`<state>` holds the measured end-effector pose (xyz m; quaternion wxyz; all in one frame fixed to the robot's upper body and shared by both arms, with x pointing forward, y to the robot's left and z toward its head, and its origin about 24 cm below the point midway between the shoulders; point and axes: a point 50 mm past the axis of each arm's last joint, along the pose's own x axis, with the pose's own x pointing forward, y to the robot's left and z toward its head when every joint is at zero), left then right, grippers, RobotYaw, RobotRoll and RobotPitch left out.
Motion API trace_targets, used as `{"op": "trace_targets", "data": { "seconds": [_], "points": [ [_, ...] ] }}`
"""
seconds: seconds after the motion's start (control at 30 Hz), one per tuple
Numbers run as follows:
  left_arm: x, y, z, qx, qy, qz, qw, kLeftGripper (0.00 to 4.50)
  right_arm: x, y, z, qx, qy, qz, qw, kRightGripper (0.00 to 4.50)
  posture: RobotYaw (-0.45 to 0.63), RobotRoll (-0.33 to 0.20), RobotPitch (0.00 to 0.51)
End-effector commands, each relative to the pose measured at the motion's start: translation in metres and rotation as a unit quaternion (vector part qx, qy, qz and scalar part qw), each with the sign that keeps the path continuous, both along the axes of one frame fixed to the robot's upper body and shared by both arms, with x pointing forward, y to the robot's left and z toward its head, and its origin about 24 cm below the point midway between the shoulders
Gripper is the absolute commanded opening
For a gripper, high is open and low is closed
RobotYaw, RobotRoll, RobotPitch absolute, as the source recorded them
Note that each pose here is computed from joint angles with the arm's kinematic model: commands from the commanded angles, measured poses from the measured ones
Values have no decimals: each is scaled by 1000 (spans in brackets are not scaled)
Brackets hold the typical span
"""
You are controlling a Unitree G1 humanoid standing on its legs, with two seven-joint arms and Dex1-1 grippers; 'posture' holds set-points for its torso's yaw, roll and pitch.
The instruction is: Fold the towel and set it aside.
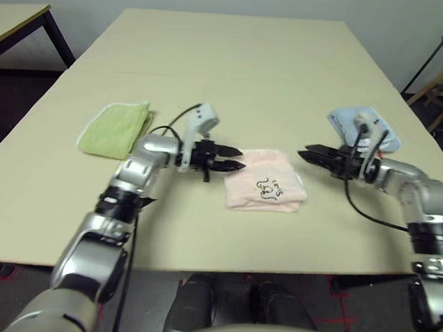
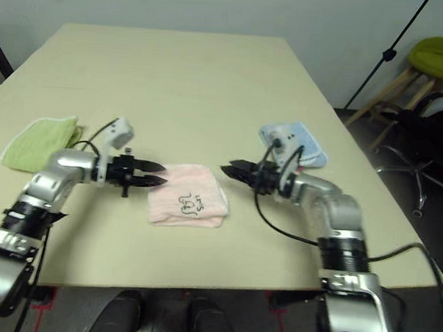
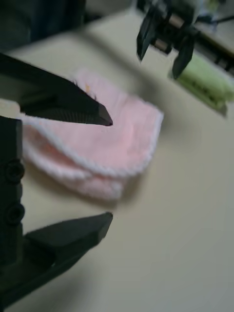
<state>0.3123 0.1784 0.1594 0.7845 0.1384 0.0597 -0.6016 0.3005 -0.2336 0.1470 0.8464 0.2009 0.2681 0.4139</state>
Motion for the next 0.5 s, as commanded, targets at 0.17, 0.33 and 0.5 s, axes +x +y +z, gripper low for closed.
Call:
{"op": "trace_targets", "data": {
  "seconds": [0.17, 0.33, 0.5],
  "points": [
    [-30, 23, 8, -41, 14, -41, 998, 4485, -4, 2, -20, -18, 194, 2, 981, 4500, 128, 0, 98],
    [-38, 26, 5, -61, 10, -52, 997, 4485, -1, 17, -34, -34, 236, 11, 971, 4500, 148, 0, 93],
    [-42, 23, 3, -72, 3, -57, 996, 4485, 5, 37, -46, -36, 248, 17, 968, 4500, 153, 0, 94]
  ]
}}
